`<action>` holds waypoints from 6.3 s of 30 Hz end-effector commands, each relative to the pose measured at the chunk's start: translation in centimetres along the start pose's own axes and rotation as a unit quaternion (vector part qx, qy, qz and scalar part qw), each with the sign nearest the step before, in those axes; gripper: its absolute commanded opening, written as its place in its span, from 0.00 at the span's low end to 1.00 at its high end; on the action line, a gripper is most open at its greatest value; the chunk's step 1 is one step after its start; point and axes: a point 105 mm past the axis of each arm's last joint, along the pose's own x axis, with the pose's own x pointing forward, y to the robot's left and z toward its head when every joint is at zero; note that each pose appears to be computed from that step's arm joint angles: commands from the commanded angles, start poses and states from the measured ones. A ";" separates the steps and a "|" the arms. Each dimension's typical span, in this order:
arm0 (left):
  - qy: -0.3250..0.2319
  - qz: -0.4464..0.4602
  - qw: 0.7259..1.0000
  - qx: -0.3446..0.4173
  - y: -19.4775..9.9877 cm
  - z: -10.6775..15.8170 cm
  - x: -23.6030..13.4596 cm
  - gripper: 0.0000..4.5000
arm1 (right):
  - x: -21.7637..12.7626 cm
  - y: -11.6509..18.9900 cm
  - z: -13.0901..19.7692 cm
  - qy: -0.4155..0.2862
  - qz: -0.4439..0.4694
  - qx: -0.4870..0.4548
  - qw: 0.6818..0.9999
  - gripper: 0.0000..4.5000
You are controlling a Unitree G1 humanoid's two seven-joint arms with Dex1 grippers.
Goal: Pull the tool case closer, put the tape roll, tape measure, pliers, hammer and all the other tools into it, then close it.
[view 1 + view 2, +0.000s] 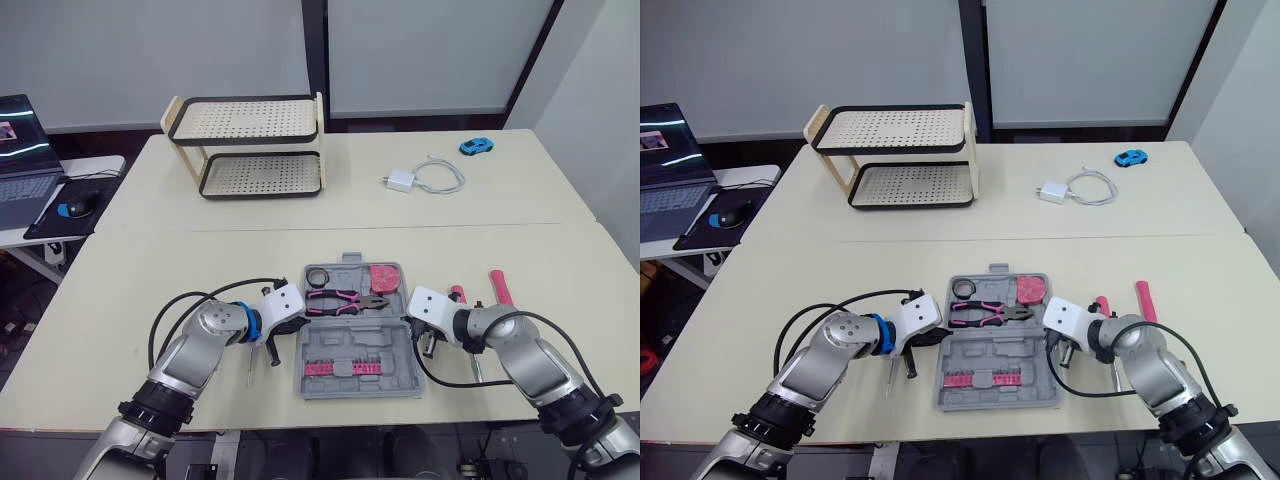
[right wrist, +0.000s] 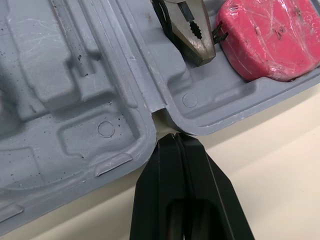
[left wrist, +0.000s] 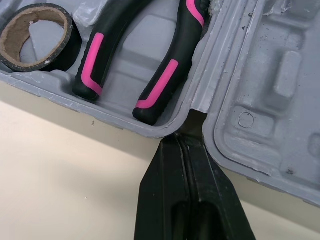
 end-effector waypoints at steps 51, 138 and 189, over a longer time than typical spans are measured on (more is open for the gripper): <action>-0.078 0.070 0.994 0.018 3.9 0.9 -9.8 0.00 | -8.5 -4.7 -0.7 -0.040 -0.064 0.017 0.997 0.01; 0.070 -0.170 0.921 0.344 4.8 -1.5 -15.4 0.99 | -12.1 3.4 12.7 -0.384 0.156 -0.040 0.909 1.00; 0.102 -0.297 0.778 0.544 2.2 -4.6 -5.3 0.04 | -12.0 5.3 12.2 -0.359 0.155 -0.021 0.920 1.00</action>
